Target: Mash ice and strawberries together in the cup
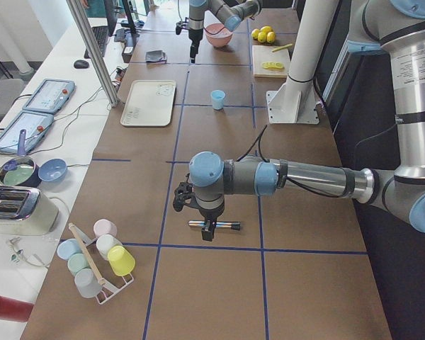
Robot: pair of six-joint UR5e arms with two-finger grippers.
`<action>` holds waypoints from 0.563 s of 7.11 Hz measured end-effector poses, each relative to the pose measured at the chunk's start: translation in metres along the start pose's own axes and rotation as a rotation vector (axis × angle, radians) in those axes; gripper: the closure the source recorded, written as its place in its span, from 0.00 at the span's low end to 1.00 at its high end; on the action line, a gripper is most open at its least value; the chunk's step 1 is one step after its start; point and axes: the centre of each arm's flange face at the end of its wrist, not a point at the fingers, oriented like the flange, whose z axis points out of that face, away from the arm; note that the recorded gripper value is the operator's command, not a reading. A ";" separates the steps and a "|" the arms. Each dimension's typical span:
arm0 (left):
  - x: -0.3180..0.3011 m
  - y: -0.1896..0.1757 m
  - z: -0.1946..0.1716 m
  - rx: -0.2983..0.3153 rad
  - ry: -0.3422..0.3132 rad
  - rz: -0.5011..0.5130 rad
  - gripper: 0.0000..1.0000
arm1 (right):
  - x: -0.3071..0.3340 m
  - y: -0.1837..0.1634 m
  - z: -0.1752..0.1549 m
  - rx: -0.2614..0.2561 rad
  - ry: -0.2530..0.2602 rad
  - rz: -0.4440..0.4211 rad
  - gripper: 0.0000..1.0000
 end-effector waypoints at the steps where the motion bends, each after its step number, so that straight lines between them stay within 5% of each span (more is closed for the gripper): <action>1: 0.003 -0.007 -0.004 0.011 0.001 0.012 0.00 | 0.067 -0.023 -0.008 -0.016 0.008 -0.067 0.00; 4: 0.022 -0.048 -0.027 0.070 -0.007 0.074 0.00 | 0.276 -0.053 -0.028 -0.068 0.016 -0.236 0.00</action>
